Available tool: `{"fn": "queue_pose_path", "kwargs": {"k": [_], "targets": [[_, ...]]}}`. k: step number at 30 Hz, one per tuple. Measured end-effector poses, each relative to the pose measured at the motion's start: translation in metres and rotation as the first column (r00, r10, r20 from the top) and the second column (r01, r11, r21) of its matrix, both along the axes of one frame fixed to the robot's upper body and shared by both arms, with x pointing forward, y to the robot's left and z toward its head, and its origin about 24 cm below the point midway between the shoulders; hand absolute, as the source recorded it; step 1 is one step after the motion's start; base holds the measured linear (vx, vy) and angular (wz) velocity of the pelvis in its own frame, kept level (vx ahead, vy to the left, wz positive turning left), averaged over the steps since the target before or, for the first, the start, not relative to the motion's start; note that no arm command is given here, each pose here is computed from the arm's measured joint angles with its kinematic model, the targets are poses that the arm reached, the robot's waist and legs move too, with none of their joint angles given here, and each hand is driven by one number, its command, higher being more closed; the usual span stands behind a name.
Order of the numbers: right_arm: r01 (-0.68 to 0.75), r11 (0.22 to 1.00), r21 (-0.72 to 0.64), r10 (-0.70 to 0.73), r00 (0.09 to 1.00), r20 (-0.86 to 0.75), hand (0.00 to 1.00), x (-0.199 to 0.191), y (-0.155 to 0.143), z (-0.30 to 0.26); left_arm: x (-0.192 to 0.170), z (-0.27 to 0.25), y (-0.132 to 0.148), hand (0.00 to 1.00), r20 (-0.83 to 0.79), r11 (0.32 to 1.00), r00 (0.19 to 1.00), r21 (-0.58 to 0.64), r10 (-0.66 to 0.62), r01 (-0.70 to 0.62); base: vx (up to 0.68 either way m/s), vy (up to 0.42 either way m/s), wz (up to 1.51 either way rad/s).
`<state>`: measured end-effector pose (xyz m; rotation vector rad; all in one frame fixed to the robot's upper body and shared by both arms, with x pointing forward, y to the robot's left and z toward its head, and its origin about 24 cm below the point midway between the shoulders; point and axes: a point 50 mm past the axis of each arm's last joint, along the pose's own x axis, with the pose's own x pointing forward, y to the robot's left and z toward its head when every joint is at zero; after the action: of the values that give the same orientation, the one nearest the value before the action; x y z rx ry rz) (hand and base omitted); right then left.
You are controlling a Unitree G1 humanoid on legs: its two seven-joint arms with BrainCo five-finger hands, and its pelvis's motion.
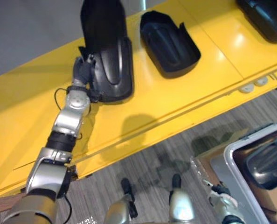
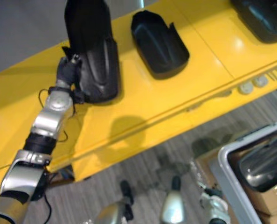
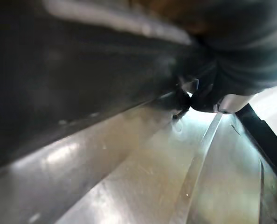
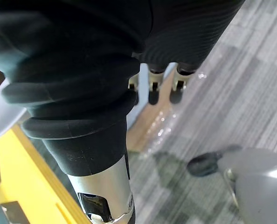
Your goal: Walk over and take plastic housings, then place them on the shelf
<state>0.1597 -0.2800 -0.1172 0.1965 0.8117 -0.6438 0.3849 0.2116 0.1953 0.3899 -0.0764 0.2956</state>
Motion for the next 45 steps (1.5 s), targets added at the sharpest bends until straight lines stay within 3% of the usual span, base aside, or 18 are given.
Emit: {"fn": "queue_pose_path", "kwargs": {"k": [5, 7, 11, 29, 45], "targets": [[-0.033, 0.999, -0.004, 0.033, 0.999, -0.034, 0.0, -0.009, 0.002, -0.004, 0.0, -0.015, 0.034, 1.0, -0.146, 0.99, 0.981, -0.028, 0.13, -0.135, -0.03, 0.009, 0.01], [-0.04, 0.999, 0.002, 0.04, 0.998, -0.041, 0.0, -0.012, 0.003, -0.006, -0.003, -0.015, 0.053, 1.0, -0.178, 0.985, 0.969, 0.021, 0.173, -0.172, 0.0, 0.0, 0.0], [-0.05, 0.999, -0.006, 0.05, 0.998, -0.034, 0.0, -0.015, 0.002, -0.005, -0.007, -0.017, 0.071, 1.0, -0.213, 0.98, 0.957, 0.012, 0.197, -0.199, 0.02, 0.01, 0.01], [-0.106, 0.994, -0.004, 0.106, 0.993, -0.047, 0.0, -0.014, 0.009, -0.007, -0.005, -0.023, 0.066, 1.0, -0.253, 0.993, 0.963, -0.037, 0.097, -0.11, 0.01, 0.008, -0.02], [-0.13, 0.991, 0.017, 0.131, 0.989, -0.063, 0.0, -0.018, 0.02, -0.012, 0.001, -0.048, 0.045, 1.0, -0.247, 0.969, 0.969, -0.244, -0.012, -0.051, 0.01, 0.015, 0.02]]}}
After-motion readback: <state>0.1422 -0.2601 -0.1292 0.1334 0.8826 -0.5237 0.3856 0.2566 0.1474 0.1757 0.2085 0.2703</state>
